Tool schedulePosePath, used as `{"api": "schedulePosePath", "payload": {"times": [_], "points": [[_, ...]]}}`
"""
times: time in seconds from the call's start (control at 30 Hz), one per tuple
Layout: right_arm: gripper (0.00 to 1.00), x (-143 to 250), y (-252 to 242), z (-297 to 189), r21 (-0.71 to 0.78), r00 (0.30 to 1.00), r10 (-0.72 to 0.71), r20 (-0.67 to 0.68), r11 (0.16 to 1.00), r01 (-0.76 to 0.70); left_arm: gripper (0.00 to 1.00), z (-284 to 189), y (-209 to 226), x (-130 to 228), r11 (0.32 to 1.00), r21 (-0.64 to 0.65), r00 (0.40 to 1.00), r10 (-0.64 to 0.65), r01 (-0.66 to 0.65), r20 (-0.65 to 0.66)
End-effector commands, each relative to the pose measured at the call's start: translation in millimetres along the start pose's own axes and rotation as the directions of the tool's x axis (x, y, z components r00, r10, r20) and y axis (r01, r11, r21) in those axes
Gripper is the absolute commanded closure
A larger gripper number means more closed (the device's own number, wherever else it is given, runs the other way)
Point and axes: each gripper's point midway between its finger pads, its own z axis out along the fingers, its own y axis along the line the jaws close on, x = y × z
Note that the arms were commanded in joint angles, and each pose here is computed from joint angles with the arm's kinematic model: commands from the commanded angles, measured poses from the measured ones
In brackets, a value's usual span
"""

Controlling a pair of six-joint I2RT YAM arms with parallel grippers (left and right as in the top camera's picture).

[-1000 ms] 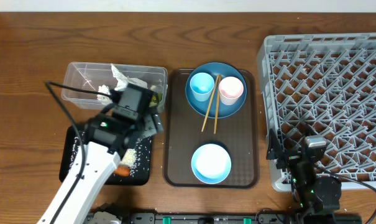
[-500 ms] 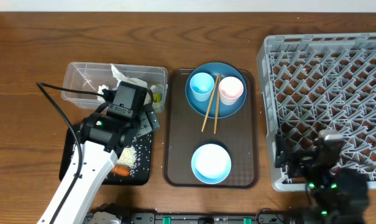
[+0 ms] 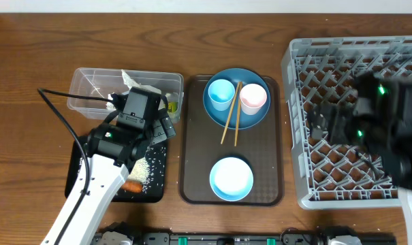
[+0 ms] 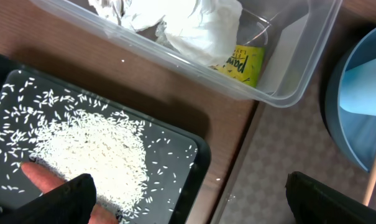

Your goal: Sort waste into correct bins and load items into the dishwasher rack

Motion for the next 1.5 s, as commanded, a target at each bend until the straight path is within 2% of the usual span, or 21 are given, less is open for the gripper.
{"api": "schedulePosePath", "payload": {"times": [0.0, 0.03, 0.1, 0.17, 0.3, 0.33, 0.53, 0.6, 0.67, 0.8, 0.83, 0.87, 1.03, 1.13, 1.3, 1.47], "points": [[0.02, 6, 33, 5, -0.179, 0.996, -0.026, -0.081, 0.984, 0.011, 0.01, -6, 1, -6, 1.0, 0.002, 1.0, 0.005, -0.005, 0.023], [0.1, 11, 44, 7, -0.246, 0.992, -0.048, -0.114, 0.969, 0.019, 0.01, -6, 0, -6, 1.0, 0.004, 1.0, 0.005, -0.005, 0.021], [0.3, 19, 45, 11, -0.25, 0.986, -0.051, -0.158, 0.968, 0.01, 0.01, -6, 1, -5, 1.0, 0.002, 1.0, 0.006, -0.006, 0.018], [0.38, 23, 31, 13, -0.172, 0.984, -0.032, -0.173, 0.985, 0.002, 0.01, -5, 0, -2, 1.0, 0.01, 1.0, 0.007, -0.007, 0.003], [0.7, 30, 4, 14, -0.02, 0.981, -0.011, -0.194, 1.0, 0.008, 0.01, -6, -8, 5, 0.998, 0.058, 0.999, 0.009, -0.007, -0.033], [0.73, 30, 3, 14, -0.013, 0.98, -0.011, -0.196, 1.0, 0.008, 0.01, -6, -8, 5, 0.998, 0.057, 0.999, 0.009, -0.007, -0.033], [0.7, 34, 1, 16, -0.008, 0.977, -0.008, -0.211, 1.0, 0.007, 0.01, -6, -10, 2, 0.998, 0.066, 1.0, 0.006, -0.005, -0.021], [0.69, 41, -1, 18, -0.001, 0.971, -0.002, -0.239, 1.0, 0.001, 0.01, -6, -17, -4, 0.996, 0.094, 1.0, -0.002, 0.001, 0.0], [0.67, 55, -5, 23, 0.013, 0.957, 0.01, -0.29, 1.0, -0.007, 0.01, -7, -20, 3, 0.993, 0.119, 0.999, 0.004, 0.0, -0.034], [0.6, 74, -19, 40, 0.062, 0.936, 0.022, -0.351, 0.998, -0.001, 0.01, -17, -52, 33, 0.952, 0.304, 0.979, 0.044, 0.019, -0.198], [0.5, 75, -23, 45, 0.077, 0.936, 0.023, -0.35, 0.997, 0.004, 0.01, -20, -62, 35, 0.937, 0.349, 0.976, 0.056, 0.021, -0.208], [0.45, 77, -25, 49, 0.084, 0.937, 0.023, -0.35, 0.996, 0.006, 0.0, -22, -72, 34, 0.92, 0.392, 0.977, 0.069, 0.017, -0.204], [0.46, 78, -27, 61, 0.079, 0.939, 0.022, -0.344, 0.997, 0.006, 0.1, -30, -115, 20, 0.851, 0.522, 0.989, 0.114, -0.046, -0.098], [0.46, 76, -27, 62, 0.075, 0.942, 0.017, -0.334, 0.997, 0.009, 0.11, -28, -140, 6, 0.82, 0.571, 0.995, 0.083, -0.04, -0.049], [0.45, 75, -27, 62, 0.071, 0.943, 0.006, -0.334, 0.997, 0.019, 0.19, 9, -163, -8, 0.828, 0.559, 0.998, 0.064, -0.048, -0.009], [0.46, 70, -26, 64, 0.066, 0.949, -0.012, -0.315, 0.997, 0.034, 0.2, 58, -182, -6, 0.839, 0.544, 0.998, 0.04, -0.007, -0.049]]}}
